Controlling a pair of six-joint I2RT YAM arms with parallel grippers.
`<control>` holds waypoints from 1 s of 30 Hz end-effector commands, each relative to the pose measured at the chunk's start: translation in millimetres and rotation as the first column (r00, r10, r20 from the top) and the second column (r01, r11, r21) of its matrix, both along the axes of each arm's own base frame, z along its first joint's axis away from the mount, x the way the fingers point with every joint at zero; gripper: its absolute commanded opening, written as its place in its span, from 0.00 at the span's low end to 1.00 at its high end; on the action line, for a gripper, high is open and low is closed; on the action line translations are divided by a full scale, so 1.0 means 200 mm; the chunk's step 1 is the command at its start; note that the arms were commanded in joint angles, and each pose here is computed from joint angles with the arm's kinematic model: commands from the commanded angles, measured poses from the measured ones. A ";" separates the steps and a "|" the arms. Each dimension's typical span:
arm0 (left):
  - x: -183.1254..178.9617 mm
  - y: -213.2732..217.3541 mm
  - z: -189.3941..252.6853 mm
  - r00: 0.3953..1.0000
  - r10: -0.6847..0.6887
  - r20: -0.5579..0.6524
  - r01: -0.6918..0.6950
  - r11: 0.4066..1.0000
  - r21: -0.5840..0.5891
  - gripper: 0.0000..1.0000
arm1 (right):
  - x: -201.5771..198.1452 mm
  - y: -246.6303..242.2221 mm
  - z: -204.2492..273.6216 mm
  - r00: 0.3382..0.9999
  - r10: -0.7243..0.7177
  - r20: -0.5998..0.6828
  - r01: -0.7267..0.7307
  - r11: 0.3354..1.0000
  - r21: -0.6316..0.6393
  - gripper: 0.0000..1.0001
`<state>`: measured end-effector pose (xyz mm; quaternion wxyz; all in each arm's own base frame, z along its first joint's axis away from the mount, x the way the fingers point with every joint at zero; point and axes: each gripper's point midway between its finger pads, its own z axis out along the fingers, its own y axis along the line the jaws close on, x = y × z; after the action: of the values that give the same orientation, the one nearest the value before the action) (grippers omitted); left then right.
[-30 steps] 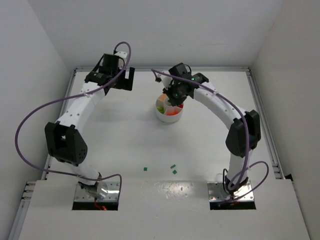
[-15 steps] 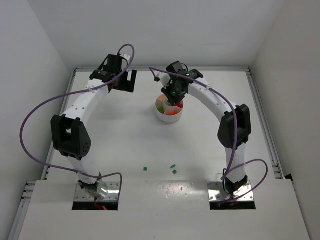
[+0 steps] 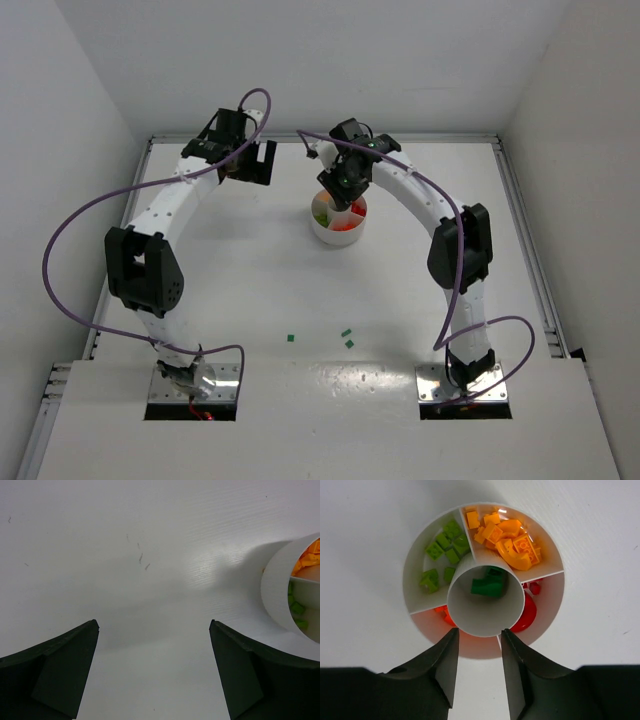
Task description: Sort the legos into containers by color
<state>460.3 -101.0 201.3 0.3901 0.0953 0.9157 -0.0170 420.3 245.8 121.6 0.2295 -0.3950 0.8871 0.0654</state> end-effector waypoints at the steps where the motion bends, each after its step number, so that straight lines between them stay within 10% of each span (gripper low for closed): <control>1: 0.04 -0.01 0.12 0.998 -0.003 0.064 0.005 0.999 -0.035 0.99 | 0.04 0.01 0.06 0.999 -0.017 0.033 0.016 1.000 0.015 0.40; 8: -0.10 -0.16 0.22 0.964 -0.237 0.123 0.250 0.963 -0.103 0.99 | -0.23 -0.14 0.16 1.000 0.014 0.018 -0.016 0.993 0.119 0.36; 15: -0.78 -0.75 -0.02 0.586 -0.809 0.040 0.810 0.586 -0.010 0.87 | -0.61 -0.44 -0.12 0.994 -0.022 -0.106 0.024 0.999 0.023 0.33; 21: -1.21 -1.01 -0.26 0.339 -0.937 -0.089 0.941 0.335 0.058 0.64 | -0.65 -0.80 -0.39 0.958 -0.264 -0.108 0.243 0.954 -0.178 0.34; 30: -1.41 -1.20 -0.62 0.386 -0.881 -0.274 0.917 0.398 0.012 0.52 | -0.49 -1.07 -0.42 0.853 -0.508 -0.118 0.480 0.853 -0.205 0.34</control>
<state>174.5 -328.8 71.2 0.1759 0.6345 0.7344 -0.1644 297.9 42.6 24.3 0.0894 -0.2033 0.9749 -0.0144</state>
